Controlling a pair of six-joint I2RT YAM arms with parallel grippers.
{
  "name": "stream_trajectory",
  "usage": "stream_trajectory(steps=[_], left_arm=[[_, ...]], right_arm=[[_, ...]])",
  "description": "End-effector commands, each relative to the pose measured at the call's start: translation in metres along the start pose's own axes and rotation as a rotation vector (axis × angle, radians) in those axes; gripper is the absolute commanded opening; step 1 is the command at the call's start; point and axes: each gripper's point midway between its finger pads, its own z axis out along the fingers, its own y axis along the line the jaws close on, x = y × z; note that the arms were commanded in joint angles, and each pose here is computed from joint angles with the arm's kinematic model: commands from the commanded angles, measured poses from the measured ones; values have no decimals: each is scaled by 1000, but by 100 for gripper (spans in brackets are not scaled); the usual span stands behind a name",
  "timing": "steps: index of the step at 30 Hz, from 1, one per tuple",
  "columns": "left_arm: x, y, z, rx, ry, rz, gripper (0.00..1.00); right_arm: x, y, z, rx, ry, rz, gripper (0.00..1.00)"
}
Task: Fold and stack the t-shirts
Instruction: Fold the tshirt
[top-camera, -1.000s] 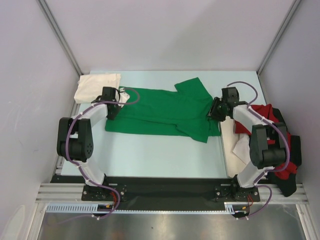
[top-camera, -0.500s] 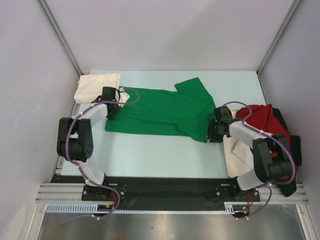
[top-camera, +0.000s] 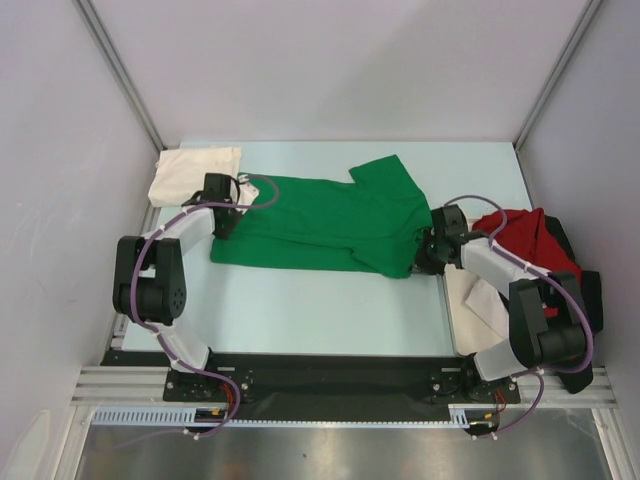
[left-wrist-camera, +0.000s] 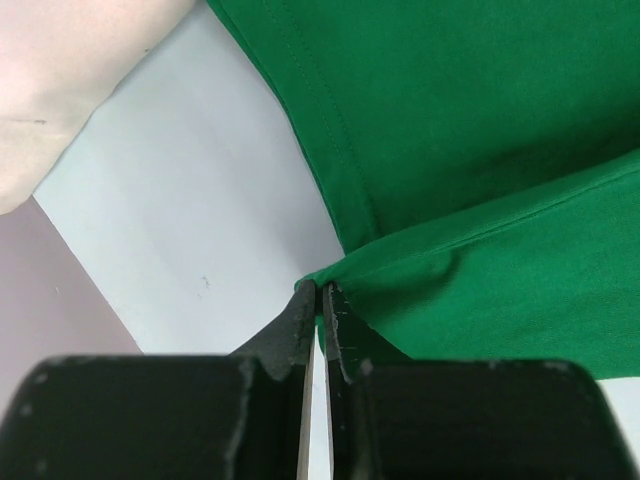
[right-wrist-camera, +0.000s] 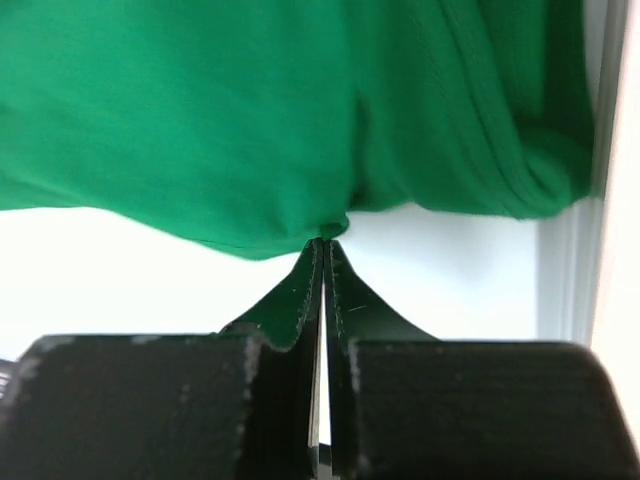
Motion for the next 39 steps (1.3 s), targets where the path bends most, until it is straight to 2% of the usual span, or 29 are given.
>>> stream_trajectory(steps=[1, 10, 18, 22, 25, 27, 28, 29, 30, 31, 35, 36, 37, 39], left_arm=[[-19, 15, -11, -27, -56, -31, 8], [-25, 18, -2, -33, -32, -50, 8], [-30, 25, 6, -61, -6, -66, 8], [-30, 27, 7, -73, 6, -75, 8], [-30, 29, 9, -85, 13, -83, 10], [-32, 33, 7, -99, 7, -88, 18], [-33, 34, 7, -106, 6, -92, 23], [-35, 36, 5, -113, -1, -96, 35], [-41, 43, -1, -132, -22, -102, 40], [-45, 44, -6, -139, -36, -105, 46], [-64, 43, -44, -123, -156, -84, 47], [-61, 22, -45, -55, -176, -18, 47], [-64, 16, -64, -41, -231, 20, 47], [-41, -12, -60, 6, -214, 143, 47]], right_arm=[[-51, 34, -32, -79, -122, -68, 0], [-125, 52, -29, -117, -203, -74, 0], [-163, 54, 11, -97, -205, -50, 0], [-185, 53, 17, -85, -244, -18, 0], [-201, 54, 21, -78, -285, -1, 0], [-210, 56, 23, -82, -298, 9, 1], [-210, 53, 30, -72, -288, 14, 6], [-213, 53, 30, -70, -289, 16, 14], [-218, 53, 28, -61, -297, 14, 29], [-222, 53, 26, -52, -300, 12, 33], [-228, 57, -8, -28, -353, -25, 39], [-228, 53, -17, 3, -374, -33, 39], [-220, 47, -21, 26, -366, -53, 39], [-207, 39, -43, 83, -391, -71, 39]])
